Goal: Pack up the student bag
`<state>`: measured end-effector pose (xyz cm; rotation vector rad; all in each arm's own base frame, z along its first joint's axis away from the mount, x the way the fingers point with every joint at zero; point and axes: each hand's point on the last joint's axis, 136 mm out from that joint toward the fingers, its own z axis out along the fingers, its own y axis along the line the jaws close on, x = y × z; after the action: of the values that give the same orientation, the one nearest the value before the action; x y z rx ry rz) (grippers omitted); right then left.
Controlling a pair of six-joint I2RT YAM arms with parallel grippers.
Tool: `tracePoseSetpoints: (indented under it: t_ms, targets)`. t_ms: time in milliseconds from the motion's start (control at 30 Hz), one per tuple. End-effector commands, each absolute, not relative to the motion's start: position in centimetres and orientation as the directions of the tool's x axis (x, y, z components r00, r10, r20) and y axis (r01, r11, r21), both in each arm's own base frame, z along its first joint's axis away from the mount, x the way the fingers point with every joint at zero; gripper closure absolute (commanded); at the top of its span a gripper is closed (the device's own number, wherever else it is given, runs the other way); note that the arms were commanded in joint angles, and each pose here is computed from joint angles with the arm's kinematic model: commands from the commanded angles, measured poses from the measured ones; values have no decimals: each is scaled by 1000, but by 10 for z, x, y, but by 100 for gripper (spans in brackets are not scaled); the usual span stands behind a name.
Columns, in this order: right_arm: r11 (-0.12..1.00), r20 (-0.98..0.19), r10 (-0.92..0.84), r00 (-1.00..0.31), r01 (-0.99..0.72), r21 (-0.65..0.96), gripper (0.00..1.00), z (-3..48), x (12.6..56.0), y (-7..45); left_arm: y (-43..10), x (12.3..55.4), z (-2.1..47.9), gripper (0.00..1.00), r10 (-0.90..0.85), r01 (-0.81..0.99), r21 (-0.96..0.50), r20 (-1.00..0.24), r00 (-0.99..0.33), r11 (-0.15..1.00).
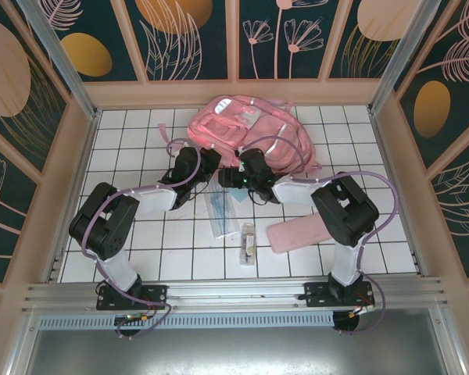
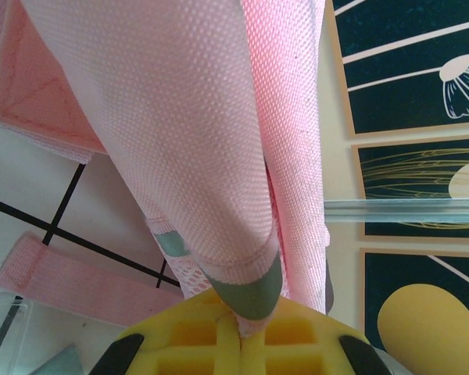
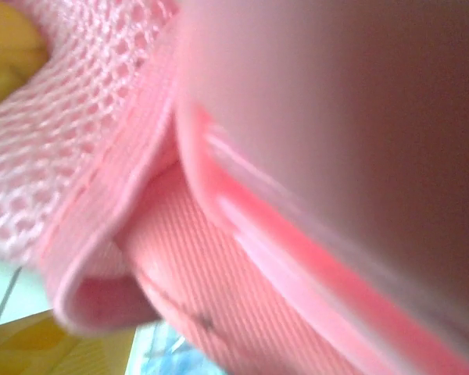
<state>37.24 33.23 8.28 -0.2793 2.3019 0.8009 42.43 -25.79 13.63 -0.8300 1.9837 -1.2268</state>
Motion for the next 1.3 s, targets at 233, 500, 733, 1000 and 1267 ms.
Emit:
tracePoseSetpoints:
  t_ms: [233,500,733,1000,1267]
  targets:
    - [577,-699,46,-713,-553,602,38,137,374,325,-274,426,188,100,-774,-49,-957,-199,-601,285]
    - [532,-708,3,-706,-599,599,39,137,381,356,-278,425,189,100,-768,-50,-961,-187,-613,273]
    - [600,-715,-20,-699,-580,551,45,133,380,361,-280,425,191,100,-767,-45,-963,-184,-614,267]
    - [794,-704,-8,-710,-432,428,73,110,409,337,-279,424,190,100,-768,-47,-964,-179,-615,263]
    - [807,-668,-57,-742,-429,407,98,109,392,330,-263,432,181,100,-797,-62,-938,-254,-548,341]
